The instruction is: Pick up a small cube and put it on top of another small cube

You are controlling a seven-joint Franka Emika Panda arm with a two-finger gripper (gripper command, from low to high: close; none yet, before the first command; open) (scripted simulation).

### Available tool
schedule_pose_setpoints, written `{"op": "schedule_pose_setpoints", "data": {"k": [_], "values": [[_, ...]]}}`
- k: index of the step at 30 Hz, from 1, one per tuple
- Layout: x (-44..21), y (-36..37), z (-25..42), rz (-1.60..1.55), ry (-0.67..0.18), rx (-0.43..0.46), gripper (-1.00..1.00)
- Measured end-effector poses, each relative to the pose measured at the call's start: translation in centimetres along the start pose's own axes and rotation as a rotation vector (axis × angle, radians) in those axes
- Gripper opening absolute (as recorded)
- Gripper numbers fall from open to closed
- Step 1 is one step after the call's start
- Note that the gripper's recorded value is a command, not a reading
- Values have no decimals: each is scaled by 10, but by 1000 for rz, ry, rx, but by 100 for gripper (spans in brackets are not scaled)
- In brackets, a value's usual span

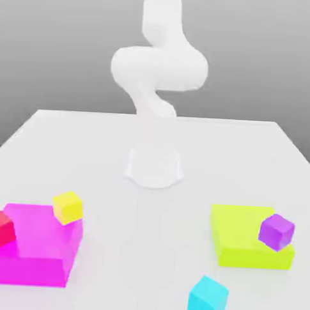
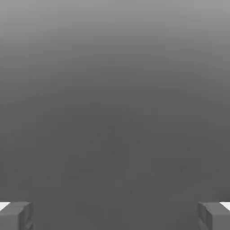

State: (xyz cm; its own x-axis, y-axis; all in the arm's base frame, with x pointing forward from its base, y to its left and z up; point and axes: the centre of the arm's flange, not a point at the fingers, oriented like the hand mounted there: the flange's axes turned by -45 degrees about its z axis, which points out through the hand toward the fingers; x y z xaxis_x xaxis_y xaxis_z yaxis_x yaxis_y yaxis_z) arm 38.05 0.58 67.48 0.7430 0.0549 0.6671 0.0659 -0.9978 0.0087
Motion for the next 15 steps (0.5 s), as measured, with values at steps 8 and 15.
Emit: {"op": "schedule_pose_setpoints", "data": {"k": [8, 15], "values": [[-27, -29, 158, -229, -217, 118, 0], [-88, -63, 277, -433, -395, 204, 0]]}}
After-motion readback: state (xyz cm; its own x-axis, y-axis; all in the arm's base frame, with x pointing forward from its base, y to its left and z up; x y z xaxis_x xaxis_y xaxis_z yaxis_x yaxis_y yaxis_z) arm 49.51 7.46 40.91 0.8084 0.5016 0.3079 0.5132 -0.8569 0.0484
